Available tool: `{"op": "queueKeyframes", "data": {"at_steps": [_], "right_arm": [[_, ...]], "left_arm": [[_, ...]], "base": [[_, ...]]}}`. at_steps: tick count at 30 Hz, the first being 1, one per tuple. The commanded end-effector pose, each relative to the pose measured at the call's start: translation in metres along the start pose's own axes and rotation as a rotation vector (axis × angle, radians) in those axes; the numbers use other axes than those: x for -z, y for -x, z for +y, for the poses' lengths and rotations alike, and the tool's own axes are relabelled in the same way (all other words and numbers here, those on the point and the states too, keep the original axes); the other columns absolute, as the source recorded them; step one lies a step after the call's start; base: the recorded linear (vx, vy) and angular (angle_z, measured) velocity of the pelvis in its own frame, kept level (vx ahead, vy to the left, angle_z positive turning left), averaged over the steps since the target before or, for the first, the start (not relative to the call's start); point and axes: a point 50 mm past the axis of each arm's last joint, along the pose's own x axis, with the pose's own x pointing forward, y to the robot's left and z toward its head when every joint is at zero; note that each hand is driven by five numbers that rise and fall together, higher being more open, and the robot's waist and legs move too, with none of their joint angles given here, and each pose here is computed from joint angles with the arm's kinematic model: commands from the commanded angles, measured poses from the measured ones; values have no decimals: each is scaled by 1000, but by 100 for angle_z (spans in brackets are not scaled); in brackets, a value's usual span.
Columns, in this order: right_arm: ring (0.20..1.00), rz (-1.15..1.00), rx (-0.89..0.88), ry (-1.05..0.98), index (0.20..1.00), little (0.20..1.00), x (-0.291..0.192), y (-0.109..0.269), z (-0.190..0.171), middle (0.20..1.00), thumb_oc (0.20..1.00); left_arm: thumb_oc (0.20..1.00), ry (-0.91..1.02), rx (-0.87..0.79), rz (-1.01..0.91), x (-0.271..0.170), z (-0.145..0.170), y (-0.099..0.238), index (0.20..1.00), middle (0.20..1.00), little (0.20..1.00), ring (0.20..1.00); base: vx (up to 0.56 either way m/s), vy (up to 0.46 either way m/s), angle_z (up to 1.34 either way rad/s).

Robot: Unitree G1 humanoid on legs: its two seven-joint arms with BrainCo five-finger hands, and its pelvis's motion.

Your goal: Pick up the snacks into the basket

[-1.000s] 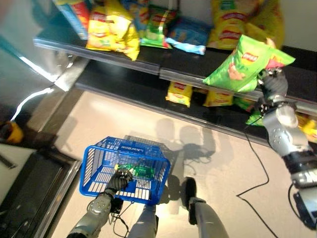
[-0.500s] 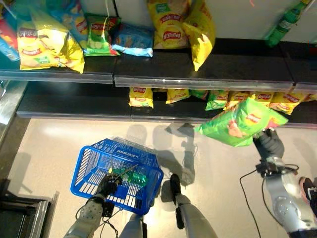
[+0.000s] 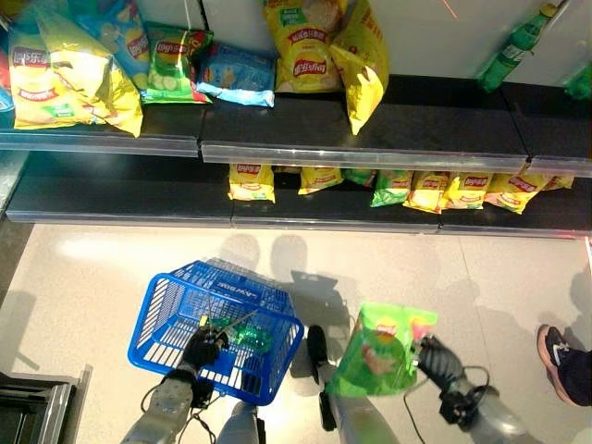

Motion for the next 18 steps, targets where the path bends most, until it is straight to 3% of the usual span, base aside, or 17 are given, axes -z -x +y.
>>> {"op": "queueKeyframes", "data": {"at_steps": [1,6,12,18], "right_arm": [[200,-24,-122,114,200,200,-6,-6,29,200,200],[200,-23,-162,303,200,200,-21,-47,70,200,200],[200,-30,-213,398,200,200,-32,-63,99,200,200],[200,-29,-323,493,200,200,-45,-81,152,200,200]], "left_arm": [[200,15,-19,-203,-36,6,1,200,200,200,200],[200,37,25,-315,-69,-6,-5,200,200,200,200],[200,38,78,-386,-91,-21,-6,200,200,200,200],[200,60,181,-459,-115,-44,-5,200,200,200,200]], "base": [[0,0,0],[-37,-6,5],[-23,-2,4],[-17,0,2]]}}
